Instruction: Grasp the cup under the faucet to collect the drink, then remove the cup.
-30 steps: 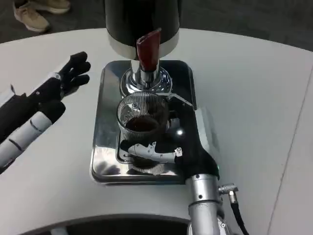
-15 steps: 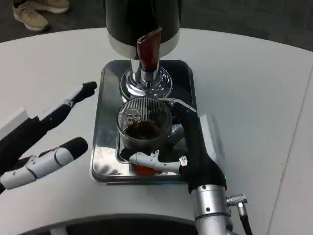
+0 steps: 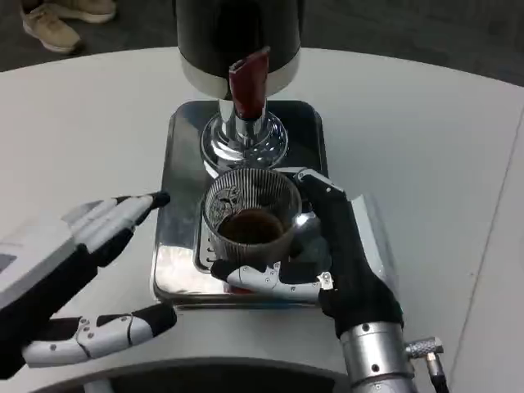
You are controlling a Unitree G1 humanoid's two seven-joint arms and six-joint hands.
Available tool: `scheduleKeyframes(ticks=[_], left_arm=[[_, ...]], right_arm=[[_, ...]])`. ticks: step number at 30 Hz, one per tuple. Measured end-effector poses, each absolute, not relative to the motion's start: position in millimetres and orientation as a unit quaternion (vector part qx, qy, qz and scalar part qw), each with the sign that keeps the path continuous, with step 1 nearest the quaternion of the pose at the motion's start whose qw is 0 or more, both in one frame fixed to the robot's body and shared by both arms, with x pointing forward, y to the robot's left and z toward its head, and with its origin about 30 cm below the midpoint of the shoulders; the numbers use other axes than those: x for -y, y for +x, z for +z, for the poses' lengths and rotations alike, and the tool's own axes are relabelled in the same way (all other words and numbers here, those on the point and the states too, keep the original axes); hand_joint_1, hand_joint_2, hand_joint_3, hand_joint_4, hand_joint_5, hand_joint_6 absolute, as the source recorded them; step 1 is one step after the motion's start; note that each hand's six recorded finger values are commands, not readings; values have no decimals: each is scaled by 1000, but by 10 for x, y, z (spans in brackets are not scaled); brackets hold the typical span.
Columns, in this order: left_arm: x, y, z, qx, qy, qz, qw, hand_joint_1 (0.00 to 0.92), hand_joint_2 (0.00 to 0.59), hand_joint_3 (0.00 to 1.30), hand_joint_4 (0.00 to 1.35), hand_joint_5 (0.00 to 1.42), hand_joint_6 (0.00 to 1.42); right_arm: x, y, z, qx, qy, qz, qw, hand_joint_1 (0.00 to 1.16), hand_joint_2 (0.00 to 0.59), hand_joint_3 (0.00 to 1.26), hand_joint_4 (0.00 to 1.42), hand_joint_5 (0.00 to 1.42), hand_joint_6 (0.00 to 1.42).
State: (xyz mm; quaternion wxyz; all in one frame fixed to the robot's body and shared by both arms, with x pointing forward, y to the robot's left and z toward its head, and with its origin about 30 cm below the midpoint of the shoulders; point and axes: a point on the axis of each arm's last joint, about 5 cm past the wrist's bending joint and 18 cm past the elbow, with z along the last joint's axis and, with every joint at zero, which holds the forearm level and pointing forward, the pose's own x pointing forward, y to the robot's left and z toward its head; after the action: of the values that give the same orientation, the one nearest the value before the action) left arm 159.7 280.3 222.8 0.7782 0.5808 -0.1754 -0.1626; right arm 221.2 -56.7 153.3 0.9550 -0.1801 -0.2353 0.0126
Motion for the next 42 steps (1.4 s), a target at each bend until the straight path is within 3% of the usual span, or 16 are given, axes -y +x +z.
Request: scheduleKeyframes(ticks=[7, 17, 42], left_arm=[[-2720, 1532, 2204, 149, 627, -148, 750, 0, 110, 0, 0, 0, 0], [-2623, 1437, 2133, 136, 643, -139, 741, 0, 89, 0, 0, 0, 0], [-2518, 1182, 1984, 117, 642, -116, 749, 0, 64, 0, 0, 0, 0]], right_arm=[[634, 2061, 1569, 238, -183, 21, 954, 1105, 84, 710, 907, 944, 1142], [695, 1833, 1702, 262, -184, 45, 946, 1106, 78, 712, 907, 944, 1152], [896, 1325, 1818, 256, -209, 103, 938, 1107, 76, 712, 918, 944, 1161]])
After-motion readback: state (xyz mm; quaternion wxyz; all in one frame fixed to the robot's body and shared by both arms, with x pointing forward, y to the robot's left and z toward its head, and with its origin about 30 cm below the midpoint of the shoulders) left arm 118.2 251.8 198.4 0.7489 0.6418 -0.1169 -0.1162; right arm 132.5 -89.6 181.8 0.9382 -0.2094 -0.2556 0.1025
